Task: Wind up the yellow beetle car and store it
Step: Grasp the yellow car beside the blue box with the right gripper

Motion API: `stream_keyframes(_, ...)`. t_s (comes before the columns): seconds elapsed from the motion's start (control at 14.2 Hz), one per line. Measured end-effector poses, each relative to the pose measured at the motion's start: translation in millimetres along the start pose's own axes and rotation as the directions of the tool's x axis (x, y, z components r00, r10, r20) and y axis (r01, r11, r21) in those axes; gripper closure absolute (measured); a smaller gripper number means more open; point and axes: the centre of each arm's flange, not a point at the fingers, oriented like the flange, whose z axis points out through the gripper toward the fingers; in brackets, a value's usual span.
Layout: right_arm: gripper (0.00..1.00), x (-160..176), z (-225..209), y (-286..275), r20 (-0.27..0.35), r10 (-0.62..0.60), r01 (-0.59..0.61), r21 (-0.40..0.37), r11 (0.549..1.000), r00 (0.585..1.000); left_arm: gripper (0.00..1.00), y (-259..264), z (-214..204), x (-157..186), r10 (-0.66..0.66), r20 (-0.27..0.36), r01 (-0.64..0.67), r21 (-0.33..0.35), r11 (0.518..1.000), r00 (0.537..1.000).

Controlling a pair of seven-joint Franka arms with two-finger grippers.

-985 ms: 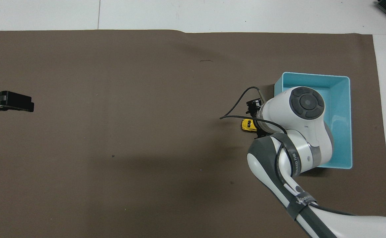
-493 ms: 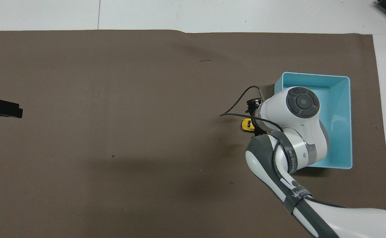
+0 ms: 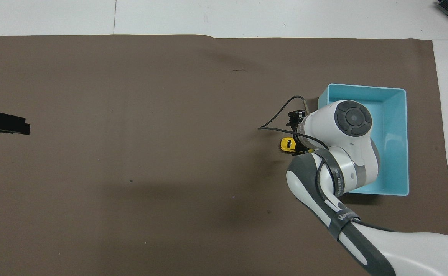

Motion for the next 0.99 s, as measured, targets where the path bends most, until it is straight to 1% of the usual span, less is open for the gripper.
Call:
stream_keyframes(0.21, 0.0, 10.1, 17.8, -3.0, -0.002, 0.017, -0.017, -0.007, 1.0, 1.0, 0.0, 0.8, 4.2, -0.3, 0.001, 0.009, -0.001, -0.001, 1.0, 1.0)
stream_keyframes(0.42, 0.0, 12.3, 34.2, -2.5, -0.009, 0.014, -0.014, -0.025, 1.0, 1.0, 0.0, 4.0, 4.4, -0.3, 0.006, 0.009, -0.006, -0.001, 1.0, 1.0)
stream_keyframes(0.63, 0.0, 20.1, 38.5, -3.2, -0.01, 0.026, -0.026, -0.031, 0.999, 1.0, 0.0, 2.2, 4.2, -0.4, 0.001, 0.009, -0.001, -0.001, 1.0, 1.0)
stream_keyframes(0.7, 0.07, 21.6, 38.4, -3.4, -0.01, 0.028, -0.029, -0.031, 0.999, 1.0, 0.0, 1.5, 3.8, -0.5, 0.0, 0.008, 0.0, -0.001, 1.0, 1.0)
stream_keyframes(0.84, 0.29, 22.5, 38.4, -3.5, -0.011, 0.033, -0.033, -0.031, 0.999, 0.999, 0.0, 1.5, 2.5, -0.9, 0.0, 0.006, 0.0, -0.001, 1.0, 1.0)
stream_keyframes(0.91, 0.42, 22.5, 38.4, -3.4, -0.011, 0.04, -0.04, -0.031, 0.999, 0.999, 0.0, 1.6, 2.2, -1.1, 0.0, 0.005, 0.0, -0.001, 1.0, 1.0)
stream_keyframes(0.99, 0.52, 22.2, 37.2, -3.3, -0.011, 0.045, -0.046, -0.032, 0.998, 0.999, 0.0, 1.9, 2.1, -1.2, 0.001, 0.005, -0.001, -0.001, 1.0, 1.0)
